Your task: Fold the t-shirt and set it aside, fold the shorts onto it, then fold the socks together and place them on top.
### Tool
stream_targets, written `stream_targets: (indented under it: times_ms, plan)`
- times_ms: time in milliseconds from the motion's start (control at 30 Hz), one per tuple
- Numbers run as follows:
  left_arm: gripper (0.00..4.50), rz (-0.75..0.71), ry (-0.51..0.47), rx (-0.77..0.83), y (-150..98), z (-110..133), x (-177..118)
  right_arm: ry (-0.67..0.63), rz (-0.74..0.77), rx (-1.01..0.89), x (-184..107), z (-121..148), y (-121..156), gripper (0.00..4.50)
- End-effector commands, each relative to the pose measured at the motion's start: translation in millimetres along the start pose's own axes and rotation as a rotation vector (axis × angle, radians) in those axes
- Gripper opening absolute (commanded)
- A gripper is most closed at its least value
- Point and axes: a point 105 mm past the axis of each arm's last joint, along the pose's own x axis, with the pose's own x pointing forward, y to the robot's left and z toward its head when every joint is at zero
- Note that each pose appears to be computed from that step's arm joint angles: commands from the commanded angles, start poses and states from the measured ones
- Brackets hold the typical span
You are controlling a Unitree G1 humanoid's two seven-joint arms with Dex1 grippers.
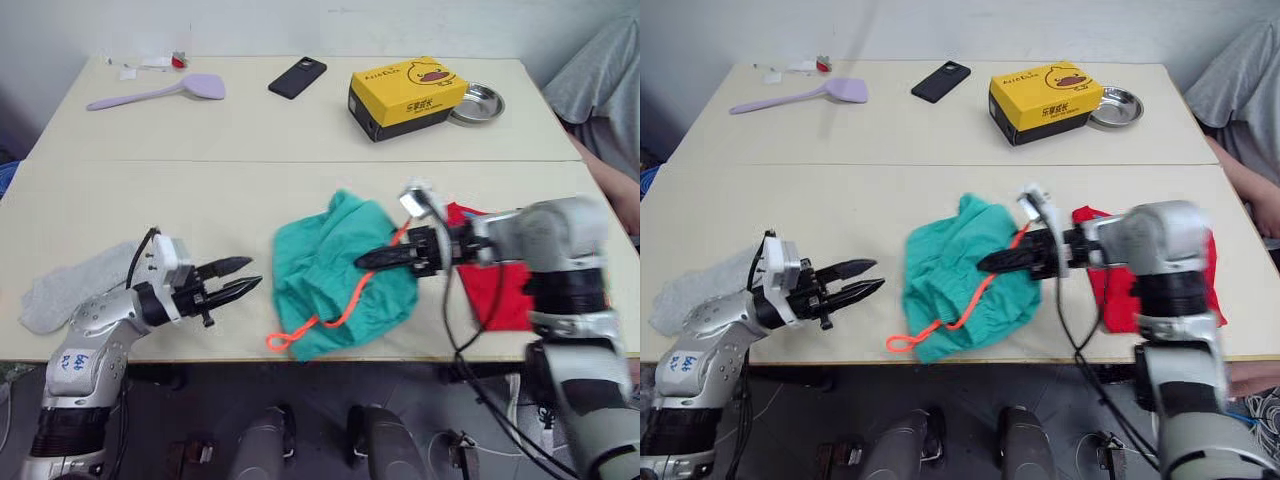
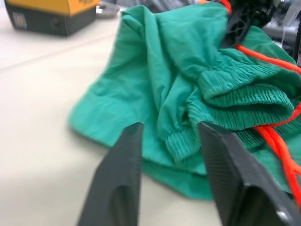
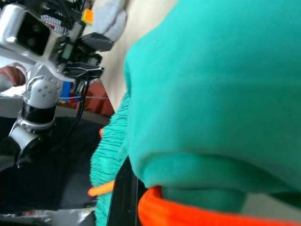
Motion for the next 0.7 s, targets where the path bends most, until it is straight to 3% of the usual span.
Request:
stream_targets:
  times_ms: [33,167,200,333,467,700]
  plan:
    - [3.07,-0.042,-0.045,0.005,-7,12,11,-0.039,-0.013,-0.075,-32,1,19,0.00]
    - [4.37,-0.081,-0.058,0.000,-10,13,22,-0.108,-0.207,-0.058,-91,2,15,0.00]
    - [4.45,-0.085,-0.063,0.011,-10,13,24,-0.120,-0.266,-0.045,-105,1,12,0.00]
    - [4.45,-0.147,-0.105,-0.016,-16,17,30,-0.209,-0.444,0.010,-149,4,0,0.00]
    - [4.45,-0.210,-0.089,-0.022,-20,17,35,-0.252,-0.593,0.036,-195,-1,-20,0.00]
    - [4.45,-0.221,-0.087,-0.006,-16,21,38,-0.152,-0.852,0.010,-242,-35,-87,0.00]
